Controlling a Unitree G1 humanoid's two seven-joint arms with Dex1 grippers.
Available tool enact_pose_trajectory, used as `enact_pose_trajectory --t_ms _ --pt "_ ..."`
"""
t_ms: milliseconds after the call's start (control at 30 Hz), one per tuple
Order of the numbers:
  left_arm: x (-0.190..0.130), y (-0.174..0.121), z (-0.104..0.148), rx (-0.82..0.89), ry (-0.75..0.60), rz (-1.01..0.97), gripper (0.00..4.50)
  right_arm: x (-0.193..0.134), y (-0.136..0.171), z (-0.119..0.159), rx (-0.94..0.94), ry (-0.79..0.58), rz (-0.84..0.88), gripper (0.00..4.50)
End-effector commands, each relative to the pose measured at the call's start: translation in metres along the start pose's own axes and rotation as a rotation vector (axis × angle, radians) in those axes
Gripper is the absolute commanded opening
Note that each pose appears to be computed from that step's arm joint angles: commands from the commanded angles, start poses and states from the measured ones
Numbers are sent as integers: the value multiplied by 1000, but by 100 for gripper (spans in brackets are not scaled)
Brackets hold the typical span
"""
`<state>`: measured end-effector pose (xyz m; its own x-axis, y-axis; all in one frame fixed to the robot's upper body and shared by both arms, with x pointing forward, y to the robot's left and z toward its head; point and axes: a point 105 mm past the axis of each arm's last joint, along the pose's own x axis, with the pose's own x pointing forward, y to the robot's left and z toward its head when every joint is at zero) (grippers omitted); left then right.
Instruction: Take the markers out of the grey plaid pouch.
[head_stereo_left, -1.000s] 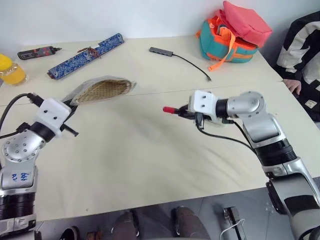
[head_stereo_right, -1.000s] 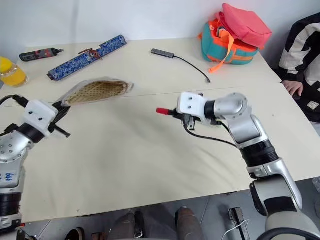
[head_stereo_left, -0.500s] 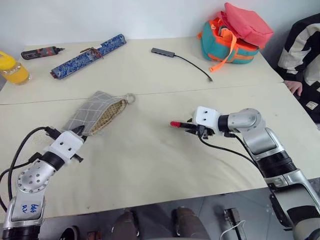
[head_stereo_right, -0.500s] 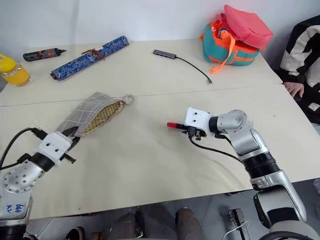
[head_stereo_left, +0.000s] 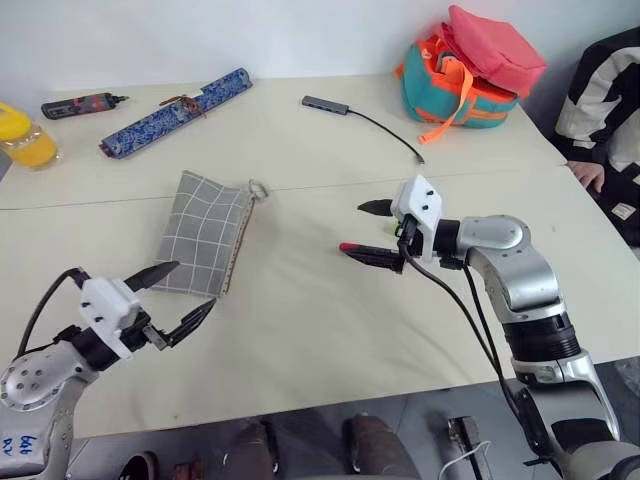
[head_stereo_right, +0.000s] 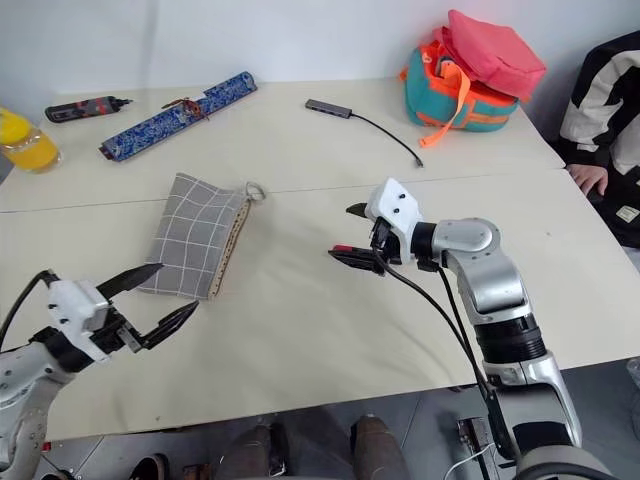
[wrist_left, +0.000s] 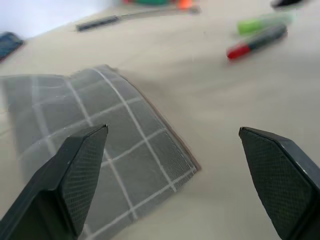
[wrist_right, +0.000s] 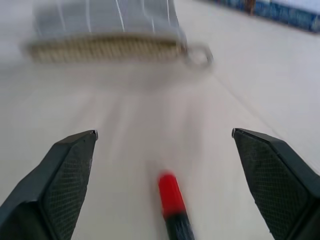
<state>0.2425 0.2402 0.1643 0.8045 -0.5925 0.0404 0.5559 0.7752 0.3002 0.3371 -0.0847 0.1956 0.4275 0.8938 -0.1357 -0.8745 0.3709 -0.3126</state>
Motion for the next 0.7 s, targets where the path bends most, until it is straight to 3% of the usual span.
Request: enact_pose_trajectory --t_ms 33,267,567,700 --pt "-7 4 17 -53 -63 50 448 -12 23 7 -15 -65 37 450" --pt "-42 30 -10 -151 1 289 448 -47 51 -41 69 4 7 450" --pt "-72 37 -40 -220 60 425 448 -45 67 -51 48 38 21 450" --pt "-78 36 -46 -197 86 421 448 -44 60 -52 31 39 1 450"
